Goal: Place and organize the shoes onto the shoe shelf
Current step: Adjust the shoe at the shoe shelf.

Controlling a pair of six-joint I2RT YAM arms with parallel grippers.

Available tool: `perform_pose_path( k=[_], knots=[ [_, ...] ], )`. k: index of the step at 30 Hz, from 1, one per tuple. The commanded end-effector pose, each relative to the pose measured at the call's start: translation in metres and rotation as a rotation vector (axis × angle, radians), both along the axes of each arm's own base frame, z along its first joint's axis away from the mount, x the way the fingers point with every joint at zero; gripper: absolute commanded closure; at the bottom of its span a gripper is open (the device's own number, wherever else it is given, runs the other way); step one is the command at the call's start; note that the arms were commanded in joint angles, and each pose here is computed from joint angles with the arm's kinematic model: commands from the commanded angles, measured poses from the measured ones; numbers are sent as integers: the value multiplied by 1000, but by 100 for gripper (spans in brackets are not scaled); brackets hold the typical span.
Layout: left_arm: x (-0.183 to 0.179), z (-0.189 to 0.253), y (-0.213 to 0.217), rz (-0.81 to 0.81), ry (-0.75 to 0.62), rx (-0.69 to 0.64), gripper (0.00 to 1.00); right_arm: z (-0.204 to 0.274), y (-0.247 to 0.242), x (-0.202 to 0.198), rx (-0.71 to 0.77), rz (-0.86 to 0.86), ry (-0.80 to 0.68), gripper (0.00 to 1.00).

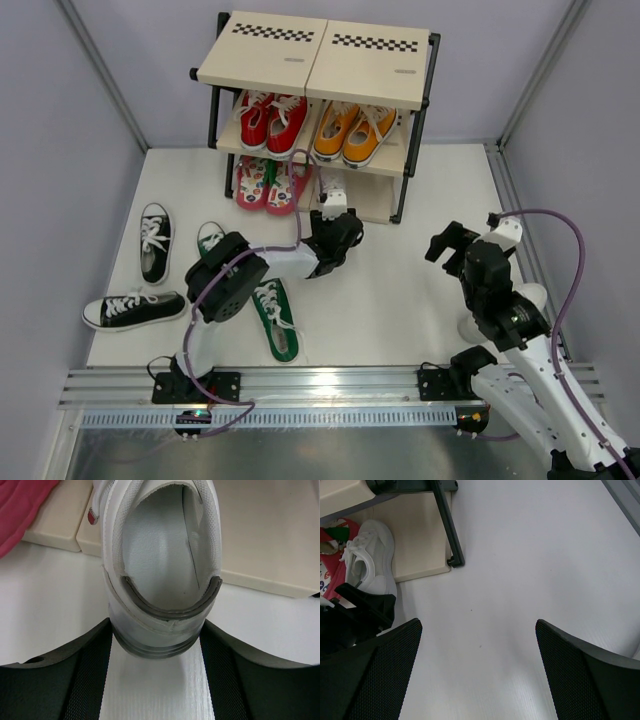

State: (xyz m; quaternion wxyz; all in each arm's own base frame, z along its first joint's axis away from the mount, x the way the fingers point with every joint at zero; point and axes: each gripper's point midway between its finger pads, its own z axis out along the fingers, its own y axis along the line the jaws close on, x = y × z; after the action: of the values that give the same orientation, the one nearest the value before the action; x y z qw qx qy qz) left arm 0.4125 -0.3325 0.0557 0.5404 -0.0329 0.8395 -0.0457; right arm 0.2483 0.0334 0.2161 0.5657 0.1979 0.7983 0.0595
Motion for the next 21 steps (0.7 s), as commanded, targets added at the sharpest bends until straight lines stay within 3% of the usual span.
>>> perform_pose_path(
  k=[1, 10, 21],
  knots=[
    [17, 43, 3, -22, -96, -29, 64, 5, 3, 7, 31, -8, -33, 1],
    [15, 49, 3, -141, -144, 65, 66, 2, 5, 9, 33, -6, -33, 0],
    [29, 49, 8, -121, -153, 16, 63, -2, 7, 11, 44, -2, -32, 0]
  ],
)
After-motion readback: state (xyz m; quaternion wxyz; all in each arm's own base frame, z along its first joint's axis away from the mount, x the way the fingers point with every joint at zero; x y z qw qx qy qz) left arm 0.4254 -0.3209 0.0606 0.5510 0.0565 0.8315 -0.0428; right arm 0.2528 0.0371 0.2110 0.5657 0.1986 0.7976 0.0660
